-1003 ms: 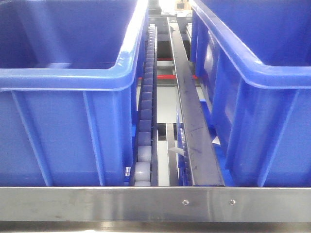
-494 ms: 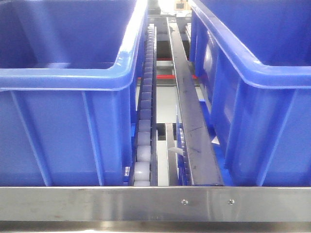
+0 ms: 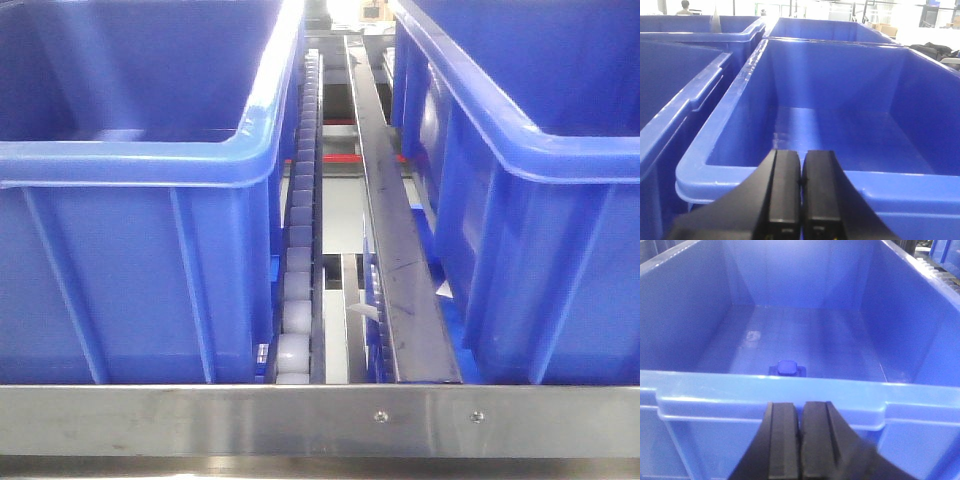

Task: Pick and sort blue part to right shelf

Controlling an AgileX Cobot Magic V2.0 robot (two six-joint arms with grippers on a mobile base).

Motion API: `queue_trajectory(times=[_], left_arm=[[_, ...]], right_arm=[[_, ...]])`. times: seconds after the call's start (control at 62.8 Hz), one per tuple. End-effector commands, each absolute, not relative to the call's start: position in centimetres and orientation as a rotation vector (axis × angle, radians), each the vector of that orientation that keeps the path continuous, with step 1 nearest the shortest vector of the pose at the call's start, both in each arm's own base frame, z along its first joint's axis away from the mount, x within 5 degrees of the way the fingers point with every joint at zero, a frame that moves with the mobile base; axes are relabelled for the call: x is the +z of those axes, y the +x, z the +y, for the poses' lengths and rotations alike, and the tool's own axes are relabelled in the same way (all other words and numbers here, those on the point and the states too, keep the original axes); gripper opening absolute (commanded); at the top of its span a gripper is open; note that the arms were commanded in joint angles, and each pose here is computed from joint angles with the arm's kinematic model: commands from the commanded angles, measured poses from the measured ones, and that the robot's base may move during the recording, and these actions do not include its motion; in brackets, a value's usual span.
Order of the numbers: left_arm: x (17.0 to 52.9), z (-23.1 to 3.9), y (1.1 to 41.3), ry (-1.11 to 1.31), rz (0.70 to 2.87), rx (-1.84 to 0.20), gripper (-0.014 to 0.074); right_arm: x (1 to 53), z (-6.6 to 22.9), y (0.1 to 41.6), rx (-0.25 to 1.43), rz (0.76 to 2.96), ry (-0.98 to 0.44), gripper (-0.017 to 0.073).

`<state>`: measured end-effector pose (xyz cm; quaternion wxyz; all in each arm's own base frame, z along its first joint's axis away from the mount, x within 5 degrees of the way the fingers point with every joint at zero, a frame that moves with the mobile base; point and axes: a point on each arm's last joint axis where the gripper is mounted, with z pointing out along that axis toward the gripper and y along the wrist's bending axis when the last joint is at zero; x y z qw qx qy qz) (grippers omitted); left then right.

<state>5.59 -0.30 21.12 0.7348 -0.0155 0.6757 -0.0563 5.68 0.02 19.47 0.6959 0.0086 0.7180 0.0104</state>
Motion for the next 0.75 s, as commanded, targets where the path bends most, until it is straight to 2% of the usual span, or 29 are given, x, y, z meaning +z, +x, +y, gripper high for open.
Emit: queue_trajectory(times=[0.0, 0.732], left_arm=[[21.22, -0.29, 5.43, -0.032, 1.398, -0.128, 0.0125], [21.22, -0.29, 5.43, -0.032, 1.398, -0.128, 0.0125]], right_arm=[[21.17, -0.01, 5.38, 0.015, 1.461, 0.017, 0.0043], [21.17, -0.01, 5.38, 0.015, 1.461, 0.017, 0.0043]])
